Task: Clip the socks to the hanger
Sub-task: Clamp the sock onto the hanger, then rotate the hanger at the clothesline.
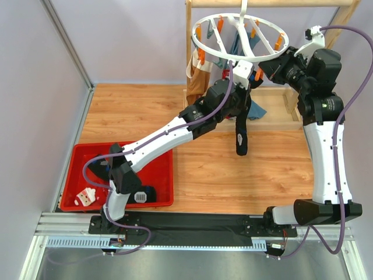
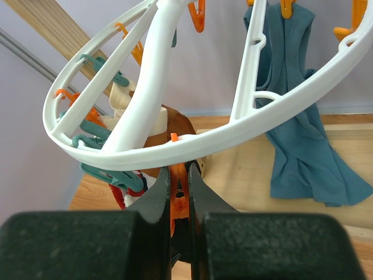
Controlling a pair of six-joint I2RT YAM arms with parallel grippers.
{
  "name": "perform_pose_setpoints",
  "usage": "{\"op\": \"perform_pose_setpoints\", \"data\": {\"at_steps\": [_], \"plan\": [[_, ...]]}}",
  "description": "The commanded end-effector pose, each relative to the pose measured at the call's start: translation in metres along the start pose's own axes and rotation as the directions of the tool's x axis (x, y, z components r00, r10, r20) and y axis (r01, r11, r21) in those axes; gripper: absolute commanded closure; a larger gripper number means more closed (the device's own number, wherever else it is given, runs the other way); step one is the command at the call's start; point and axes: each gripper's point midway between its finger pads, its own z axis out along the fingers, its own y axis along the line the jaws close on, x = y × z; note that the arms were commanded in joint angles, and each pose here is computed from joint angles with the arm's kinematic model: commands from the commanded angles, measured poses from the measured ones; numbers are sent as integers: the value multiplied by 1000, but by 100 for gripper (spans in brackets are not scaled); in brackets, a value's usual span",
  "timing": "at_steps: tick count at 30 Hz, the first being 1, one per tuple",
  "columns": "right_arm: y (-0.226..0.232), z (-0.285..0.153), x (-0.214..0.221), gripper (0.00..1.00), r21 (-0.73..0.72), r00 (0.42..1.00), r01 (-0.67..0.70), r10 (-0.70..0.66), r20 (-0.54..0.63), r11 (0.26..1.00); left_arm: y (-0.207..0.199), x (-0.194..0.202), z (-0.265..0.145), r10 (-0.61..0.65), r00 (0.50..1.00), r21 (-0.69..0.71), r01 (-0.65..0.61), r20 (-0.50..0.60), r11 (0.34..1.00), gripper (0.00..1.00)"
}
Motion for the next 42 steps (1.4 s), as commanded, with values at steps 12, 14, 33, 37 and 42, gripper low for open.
{"op": "perform_pose_setpoints", "data": {"at_steps": [12, 14, 33, 37, 42], "plan": [[11, -11, -6, 76, -37, 999, 12, -11, 34, 999, -10, -42, -1, -44, 995, 35, 41, 94, 999, 100], [11, -12, -5, 60, -39, 999, 15, -13, 30, 999, -10, -46, -3, -48, 993, 37, 44, 104, 998, 100], [-68, -58, -46, 12, 245, 980, 30, -76, 182, 969, 48, -39, -31, -101, 993, -104, 106, 52, 989, 100], [-85, -28, -36, 24, 106, 989, 90, -102, 104, 990, 58, -52, -51, -85, 995, -112, 91, 53, 990, 99], [-88, 2, -29, 25, -53, 971, 203, -194, 140, 978, 82, -59, -73, -73, 996, -156, 79, 40, 985, 99]]}}
